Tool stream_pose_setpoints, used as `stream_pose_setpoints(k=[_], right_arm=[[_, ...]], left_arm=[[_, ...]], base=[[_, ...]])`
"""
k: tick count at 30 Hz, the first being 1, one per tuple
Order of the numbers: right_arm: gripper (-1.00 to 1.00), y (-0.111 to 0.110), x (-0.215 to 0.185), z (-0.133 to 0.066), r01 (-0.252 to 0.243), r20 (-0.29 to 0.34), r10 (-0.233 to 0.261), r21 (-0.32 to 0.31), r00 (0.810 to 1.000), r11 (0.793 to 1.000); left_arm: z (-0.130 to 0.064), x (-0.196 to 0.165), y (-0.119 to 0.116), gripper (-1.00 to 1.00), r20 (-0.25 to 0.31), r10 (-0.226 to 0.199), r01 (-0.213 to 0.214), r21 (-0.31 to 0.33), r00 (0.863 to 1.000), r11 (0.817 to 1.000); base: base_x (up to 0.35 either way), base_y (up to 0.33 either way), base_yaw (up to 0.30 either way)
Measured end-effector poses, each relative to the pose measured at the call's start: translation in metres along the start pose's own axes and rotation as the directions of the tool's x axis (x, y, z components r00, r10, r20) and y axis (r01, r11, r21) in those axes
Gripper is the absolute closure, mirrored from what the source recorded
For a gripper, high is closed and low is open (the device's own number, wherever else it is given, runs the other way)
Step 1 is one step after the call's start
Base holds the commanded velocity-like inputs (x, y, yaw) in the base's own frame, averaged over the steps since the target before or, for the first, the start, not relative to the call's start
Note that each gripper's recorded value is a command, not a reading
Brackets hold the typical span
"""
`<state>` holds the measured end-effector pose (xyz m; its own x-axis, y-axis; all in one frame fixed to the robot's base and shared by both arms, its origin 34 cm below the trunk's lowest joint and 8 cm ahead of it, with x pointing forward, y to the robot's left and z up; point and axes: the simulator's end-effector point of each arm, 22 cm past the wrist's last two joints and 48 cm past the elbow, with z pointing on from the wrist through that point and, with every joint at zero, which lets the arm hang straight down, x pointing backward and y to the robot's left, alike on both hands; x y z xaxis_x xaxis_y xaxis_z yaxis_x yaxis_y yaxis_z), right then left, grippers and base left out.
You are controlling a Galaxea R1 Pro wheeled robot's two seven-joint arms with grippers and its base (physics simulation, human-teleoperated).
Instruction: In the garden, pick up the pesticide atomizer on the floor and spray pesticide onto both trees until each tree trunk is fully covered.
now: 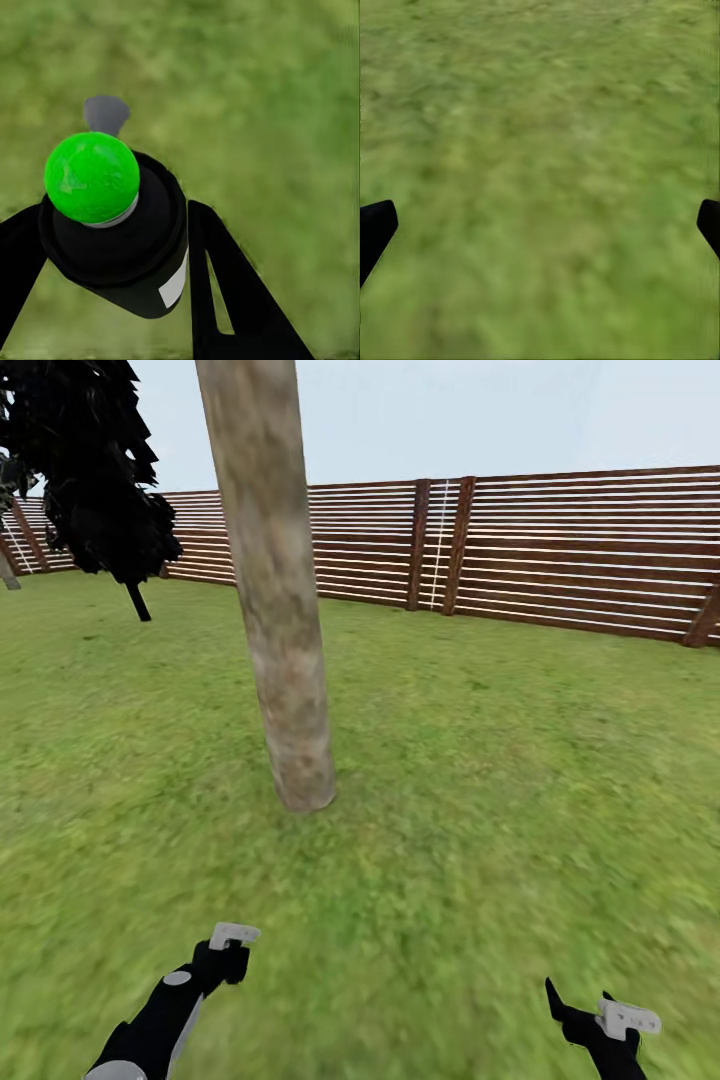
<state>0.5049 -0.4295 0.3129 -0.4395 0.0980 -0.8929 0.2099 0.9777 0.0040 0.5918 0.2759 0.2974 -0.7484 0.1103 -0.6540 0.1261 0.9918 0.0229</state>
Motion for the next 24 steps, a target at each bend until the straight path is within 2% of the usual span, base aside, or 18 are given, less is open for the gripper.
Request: stream_pose_setpoints(k=[2, 7, 9, 13, 19, 24], right_arm=[[-1.00, 0.000, 0.000, 0.000, 0.001, 0.000, -0.001, -0.001, 1.000, 1.000], [-1.00, 0.001, 0.000, 0.000, 0.002, -0.001, -0.002, -0.003, 1.000, 1.000], [-1.00, 0.001, 0.001, 0.000, 0.002, -0.002, -0.002, -0.004, 1.000, 1.000], [-1.00, 0.002, 0.001, 0.000, 0.003, -0.003, -0.003, -0.006, 1.000, 1.000], [-1.00, 0.003, 0.001, 0.000, 0.003, -0.003, -0.003, -0.008, 1.000, 1.000], [-1.00, 0.002, 0.001, 0.000, 0.002, -0.003, -0.002, -0.006, 1.000, 1.000]], left_arm=[[0.000, 0.009, 0.000, 1.00, -0.059, -0.011, 0.011, 0.000, 0.998, 1.000], [0.002, 0.000, -0.001, 1.00, -0.102, -0.025, 0.025, -0.002, 0.994, 1.000], [0.004, -0.009, -0.001, 1.00, -0.155, -0.046, 0.045, -0.007, 0.987, 0.999], [0.007, -0.032, -0.009, 1.00, -0.155, -0.053, 0.054, 0.003, 0.986, 0.999], [0.007, -0.025, -0.006, 1.00, -0.176, -0.047, 0.048, -0.001, 0.983, 0.999], [0.004, -0.016, -0.005, 1.00, -0.239, -0.066, 0.066, -0.007, 0.969, 0.998]], base=[[0.047, 0.000, -0.001], [0.007, 0.000, 0.000], [0.000, 0.000, 0.000], [0.000, 0.000, -0.005], [0.000, 0.000, -0.174], [0.000, 0.000, -0.017]])
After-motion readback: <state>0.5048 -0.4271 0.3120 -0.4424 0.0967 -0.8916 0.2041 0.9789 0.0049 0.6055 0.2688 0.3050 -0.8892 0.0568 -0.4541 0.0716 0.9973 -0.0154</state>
